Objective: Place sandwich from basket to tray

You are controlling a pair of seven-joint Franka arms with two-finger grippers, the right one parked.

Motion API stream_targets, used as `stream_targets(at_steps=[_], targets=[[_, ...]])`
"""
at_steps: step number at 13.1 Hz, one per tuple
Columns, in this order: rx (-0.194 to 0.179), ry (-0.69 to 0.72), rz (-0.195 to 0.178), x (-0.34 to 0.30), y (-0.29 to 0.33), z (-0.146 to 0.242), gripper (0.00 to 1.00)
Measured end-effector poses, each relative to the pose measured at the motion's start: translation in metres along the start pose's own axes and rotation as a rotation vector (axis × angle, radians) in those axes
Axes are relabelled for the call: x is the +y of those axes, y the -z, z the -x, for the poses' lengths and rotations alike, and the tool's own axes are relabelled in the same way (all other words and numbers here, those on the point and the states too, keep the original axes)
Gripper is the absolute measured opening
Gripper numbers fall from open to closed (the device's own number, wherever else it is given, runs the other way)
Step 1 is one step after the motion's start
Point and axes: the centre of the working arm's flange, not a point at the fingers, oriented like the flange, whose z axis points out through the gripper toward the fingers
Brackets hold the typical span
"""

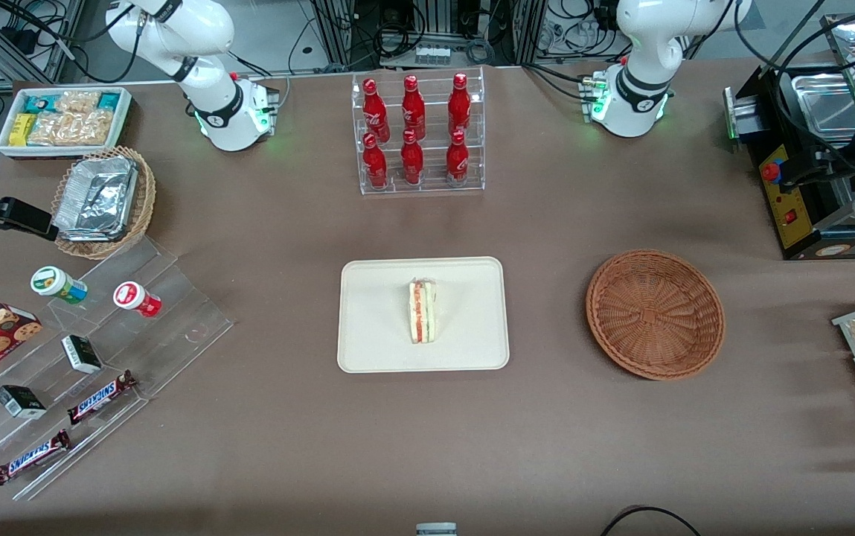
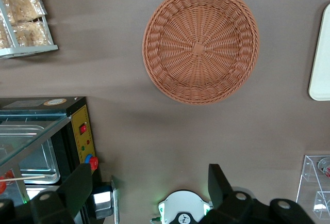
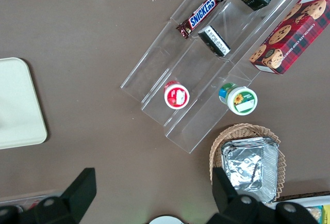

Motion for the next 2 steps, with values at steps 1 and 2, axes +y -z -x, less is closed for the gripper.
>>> stream_targets(at_steps=[1,2], targets=[[0.001,0.004,0.008,0.0030,0.0002,-0.0002,1.00],[0.003,0.015,0.018,0.0052,0.0004,-0.0005,1.00]])
